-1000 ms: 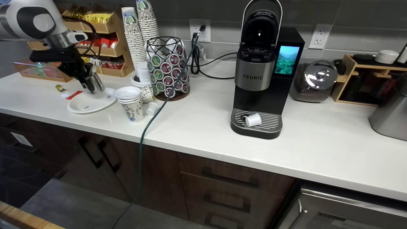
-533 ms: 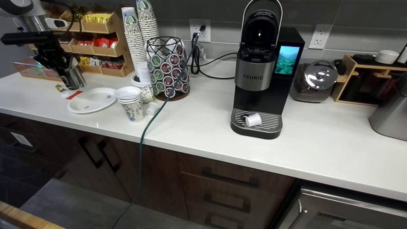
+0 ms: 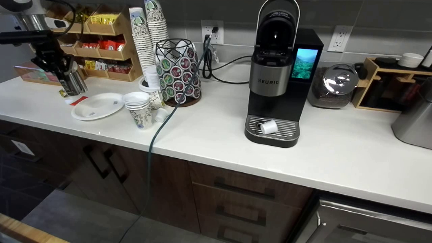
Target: Remove the silver cup from the plate
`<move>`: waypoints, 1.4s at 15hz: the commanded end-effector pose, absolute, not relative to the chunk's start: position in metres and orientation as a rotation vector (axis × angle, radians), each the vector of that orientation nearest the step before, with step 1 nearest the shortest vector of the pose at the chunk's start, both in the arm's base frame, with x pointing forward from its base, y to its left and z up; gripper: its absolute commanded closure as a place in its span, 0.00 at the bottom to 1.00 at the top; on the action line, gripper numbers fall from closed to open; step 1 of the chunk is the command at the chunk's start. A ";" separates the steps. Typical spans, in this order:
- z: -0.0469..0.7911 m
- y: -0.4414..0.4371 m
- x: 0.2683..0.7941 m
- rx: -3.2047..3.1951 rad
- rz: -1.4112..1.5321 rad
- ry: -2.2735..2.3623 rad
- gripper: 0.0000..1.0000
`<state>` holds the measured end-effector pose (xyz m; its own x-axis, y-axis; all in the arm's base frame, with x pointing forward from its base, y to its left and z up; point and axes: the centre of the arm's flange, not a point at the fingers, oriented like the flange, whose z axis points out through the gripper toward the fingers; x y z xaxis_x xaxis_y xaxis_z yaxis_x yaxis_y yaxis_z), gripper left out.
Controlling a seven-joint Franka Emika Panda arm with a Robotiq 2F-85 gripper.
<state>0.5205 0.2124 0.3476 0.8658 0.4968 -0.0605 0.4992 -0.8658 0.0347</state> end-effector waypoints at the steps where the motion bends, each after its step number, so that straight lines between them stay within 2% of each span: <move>1: 0.345 0.233 0.550 2.991 -0.002 0.712 0.96; 5: 0.351 0.258 0.590 3.069 0.132 0.591 0.96; 13: 0.320 0.317 0.673 3.098 -0.002 0.505 0.96; 14: 0.324 0.296 0.632 3.098 0.019 0.553 0.83; 16: 0.314 0.302 0.646 3.106 0.018 0.535 0.83; 17: 0.311 0.303 0.650 3.108 0.019 0.532 0.96; 21: 0.302 0.293 0.662 3.142 0.100 0.312 0.96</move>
